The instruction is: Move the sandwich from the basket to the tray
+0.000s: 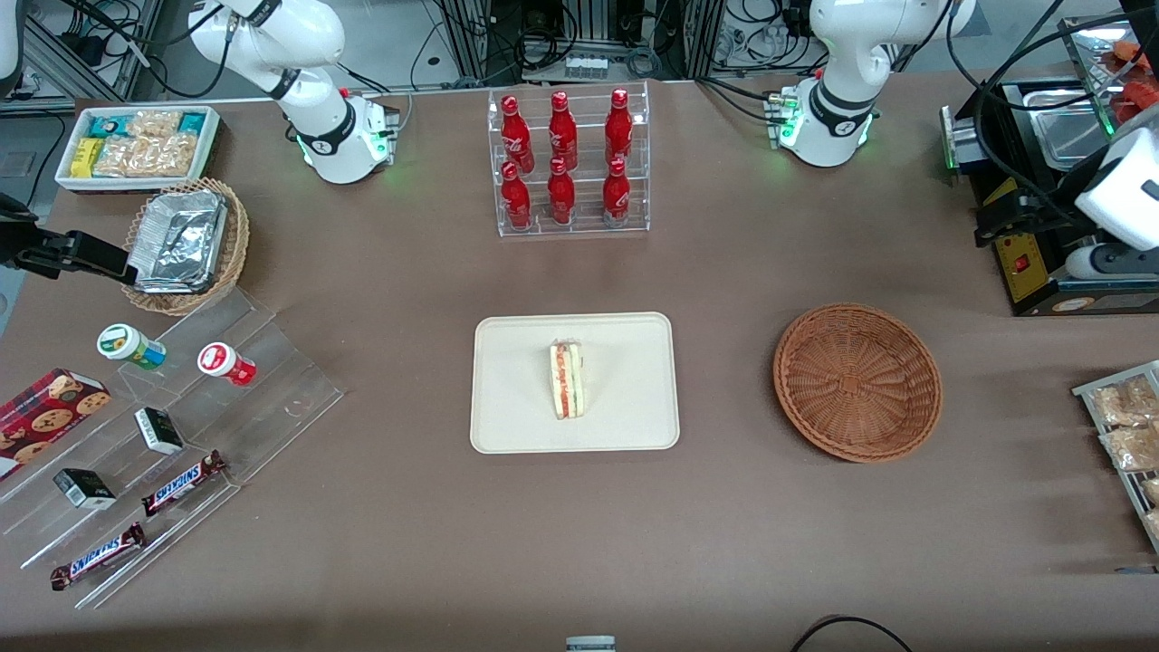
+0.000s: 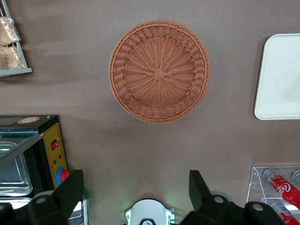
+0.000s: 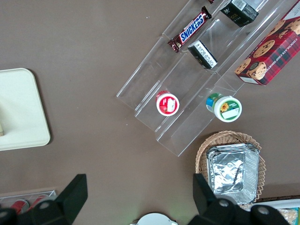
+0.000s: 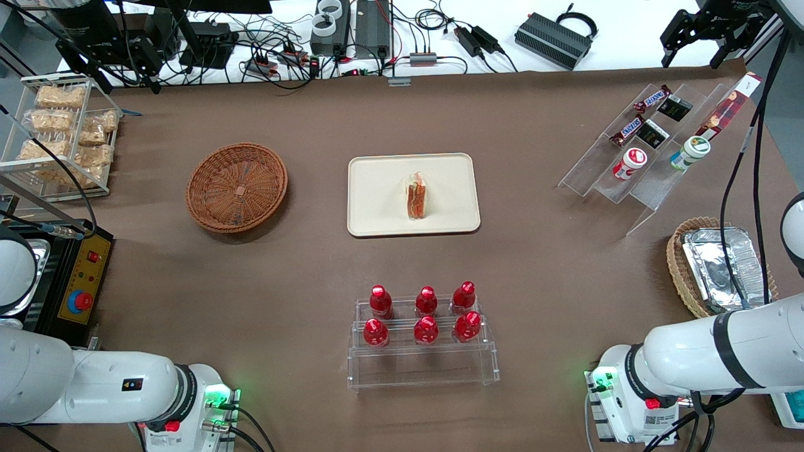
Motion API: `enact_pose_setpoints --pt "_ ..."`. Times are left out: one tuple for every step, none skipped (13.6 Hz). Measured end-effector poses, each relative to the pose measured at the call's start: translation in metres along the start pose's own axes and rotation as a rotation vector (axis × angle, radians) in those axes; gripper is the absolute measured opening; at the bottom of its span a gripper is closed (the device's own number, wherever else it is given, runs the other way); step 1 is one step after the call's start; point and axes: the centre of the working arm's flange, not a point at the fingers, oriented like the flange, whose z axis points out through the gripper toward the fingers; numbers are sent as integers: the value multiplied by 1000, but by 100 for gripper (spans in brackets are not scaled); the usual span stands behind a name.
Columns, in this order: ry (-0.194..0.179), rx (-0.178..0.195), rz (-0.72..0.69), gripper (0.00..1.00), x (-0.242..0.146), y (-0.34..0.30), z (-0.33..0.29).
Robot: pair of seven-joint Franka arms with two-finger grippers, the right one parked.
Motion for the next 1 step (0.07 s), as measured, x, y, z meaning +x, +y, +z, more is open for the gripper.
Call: enact_pose_setpoints --pt "0 0 -1 99 0 0 0"
